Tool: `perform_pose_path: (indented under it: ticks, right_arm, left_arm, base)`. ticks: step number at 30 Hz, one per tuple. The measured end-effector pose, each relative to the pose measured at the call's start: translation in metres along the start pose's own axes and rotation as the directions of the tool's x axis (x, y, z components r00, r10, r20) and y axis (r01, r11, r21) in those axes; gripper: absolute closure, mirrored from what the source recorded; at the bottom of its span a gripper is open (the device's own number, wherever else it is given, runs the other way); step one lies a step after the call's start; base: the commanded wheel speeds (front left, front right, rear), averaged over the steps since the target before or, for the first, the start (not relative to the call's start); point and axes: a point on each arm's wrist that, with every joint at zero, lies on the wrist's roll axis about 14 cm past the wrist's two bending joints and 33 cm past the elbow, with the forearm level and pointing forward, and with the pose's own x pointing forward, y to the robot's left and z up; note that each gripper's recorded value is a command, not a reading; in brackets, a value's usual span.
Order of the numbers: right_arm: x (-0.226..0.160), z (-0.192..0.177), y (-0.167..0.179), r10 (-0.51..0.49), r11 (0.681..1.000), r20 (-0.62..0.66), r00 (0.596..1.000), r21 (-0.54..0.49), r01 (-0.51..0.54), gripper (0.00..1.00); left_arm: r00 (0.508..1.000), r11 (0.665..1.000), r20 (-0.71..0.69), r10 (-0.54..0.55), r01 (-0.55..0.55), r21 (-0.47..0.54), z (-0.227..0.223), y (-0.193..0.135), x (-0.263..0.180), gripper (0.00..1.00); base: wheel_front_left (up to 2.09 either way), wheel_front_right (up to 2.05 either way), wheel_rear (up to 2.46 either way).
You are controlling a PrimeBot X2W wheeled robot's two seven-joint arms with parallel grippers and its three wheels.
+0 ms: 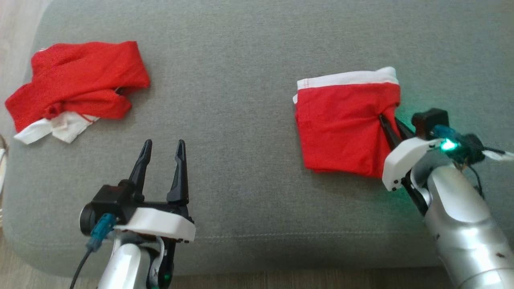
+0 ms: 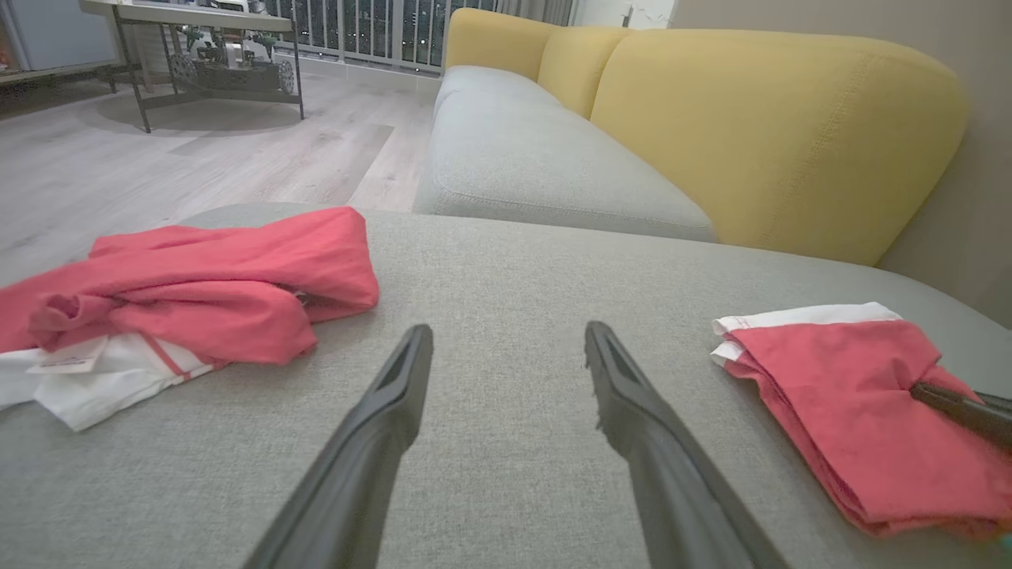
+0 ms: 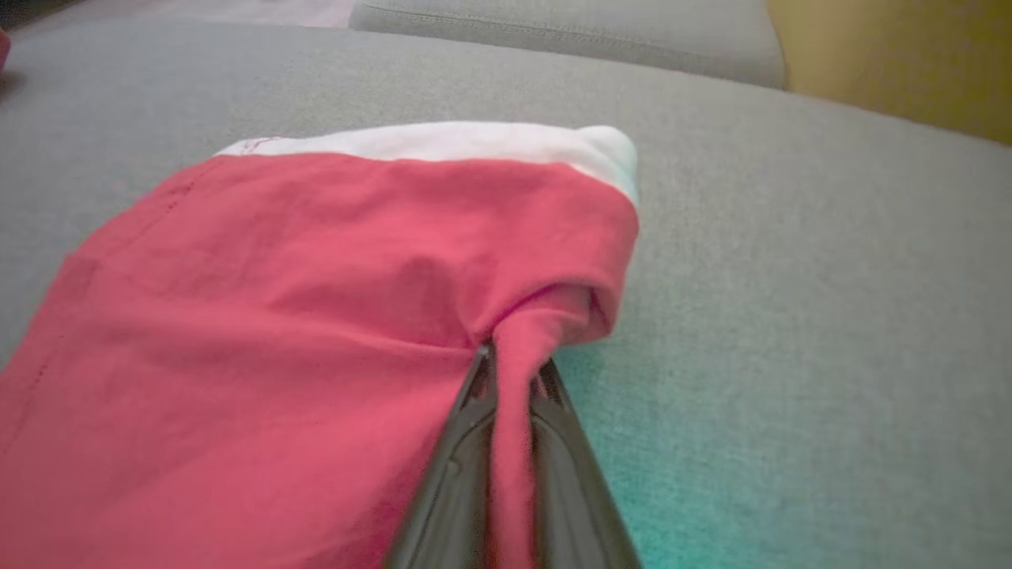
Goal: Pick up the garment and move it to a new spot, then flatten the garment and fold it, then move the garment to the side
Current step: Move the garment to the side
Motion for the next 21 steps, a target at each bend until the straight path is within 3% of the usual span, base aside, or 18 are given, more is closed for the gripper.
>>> perform_pose_path:
  ticks: [6,12,21]
  right_arm:
    - [-0.006,0.01,-0.015,0.011,0.983,0.012,1.0,-0.182,-0.009,1.0]
    - [-0.014,0.024,-0.061,-0.051,0.956,0.023,0.998,-0.287,0.055,1.0]
    - [-0.018,0.044,-0.131,-0.165,0.918,0.038,0.986,-0.359,0.168,1.0]
  left_arm:
    - [0.999,0.999,-0.004,-0.04,0.04,0.0,-0.003,-0.012,0.005,0.0]
    - [0.985,0.984,-0.022,-0.17,0.171,0.041,-0.011,-0.043,0.017,0.0]
    - [0.896,0.891,-0.01,-0.444,0.443,0.099,-0.018,-0.109,0.057,0.0]
  base:
    - [0.0,0.0,0.0]
    - [0.0,0.0,0.0]
    - [0.0,0.0,0.0]
